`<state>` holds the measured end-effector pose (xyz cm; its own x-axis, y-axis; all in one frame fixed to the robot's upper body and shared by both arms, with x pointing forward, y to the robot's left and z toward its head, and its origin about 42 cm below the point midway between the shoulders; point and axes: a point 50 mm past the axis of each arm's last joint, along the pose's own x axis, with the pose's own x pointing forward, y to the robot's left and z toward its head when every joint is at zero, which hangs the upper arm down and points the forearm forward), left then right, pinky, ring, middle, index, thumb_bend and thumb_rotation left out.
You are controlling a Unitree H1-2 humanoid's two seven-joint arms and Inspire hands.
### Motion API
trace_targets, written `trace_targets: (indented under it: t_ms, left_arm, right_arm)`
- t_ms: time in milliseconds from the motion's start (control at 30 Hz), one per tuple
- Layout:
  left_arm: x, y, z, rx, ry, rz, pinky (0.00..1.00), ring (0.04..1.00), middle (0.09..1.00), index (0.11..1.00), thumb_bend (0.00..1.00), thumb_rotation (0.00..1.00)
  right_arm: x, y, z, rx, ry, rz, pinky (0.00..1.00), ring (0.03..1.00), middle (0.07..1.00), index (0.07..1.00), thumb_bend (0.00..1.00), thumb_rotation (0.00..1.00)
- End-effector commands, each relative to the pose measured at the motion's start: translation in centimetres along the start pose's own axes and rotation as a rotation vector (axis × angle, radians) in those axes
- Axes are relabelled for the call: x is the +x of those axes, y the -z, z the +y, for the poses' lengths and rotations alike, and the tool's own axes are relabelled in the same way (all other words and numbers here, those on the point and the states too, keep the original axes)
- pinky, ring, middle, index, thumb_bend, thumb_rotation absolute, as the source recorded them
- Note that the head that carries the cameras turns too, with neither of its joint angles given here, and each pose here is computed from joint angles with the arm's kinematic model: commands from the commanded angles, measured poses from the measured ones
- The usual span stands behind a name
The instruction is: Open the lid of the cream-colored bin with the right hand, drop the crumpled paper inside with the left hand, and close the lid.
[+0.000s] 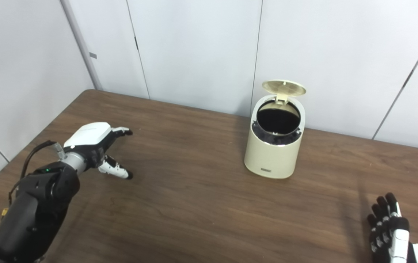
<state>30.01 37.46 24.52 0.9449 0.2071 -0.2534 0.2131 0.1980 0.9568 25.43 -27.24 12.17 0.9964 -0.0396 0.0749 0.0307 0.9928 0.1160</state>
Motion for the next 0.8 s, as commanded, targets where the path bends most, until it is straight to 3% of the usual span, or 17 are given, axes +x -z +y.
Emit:
trace_targets:
  t_ms: [0,233,767]
  left_arm:
    - [0.5,0.5,2.6,0.03,-0.083,0.013,0.76,0.884,0.879,0.882,0.89,0.19]
    - [1.0,1.4,2.6,0.024,-0.04,0.082,0.76,0.894,0.891,0.88,0.89,0.19]
    - [0.9,1.9,2.5,-0.002,0.035,0.112,0.74,0.905,0.923,0.861,0.87,0.11]
  right_arm:
    - [0.3,-0.2,0.1,0.014,-0.008,-0.017,1.0,0.986,0.98,1.0,0.41,0.99]
    - [0.4,-0.1,0.0,0.006,-0.011,-0.016,1.0,0.989,0.984,0.999,0.43,0.97]
    - [0.4,-0.2,0.1,0.012,-0.009,-0.027,1.0,0.981,0.973,0.993,0.45,0.95]
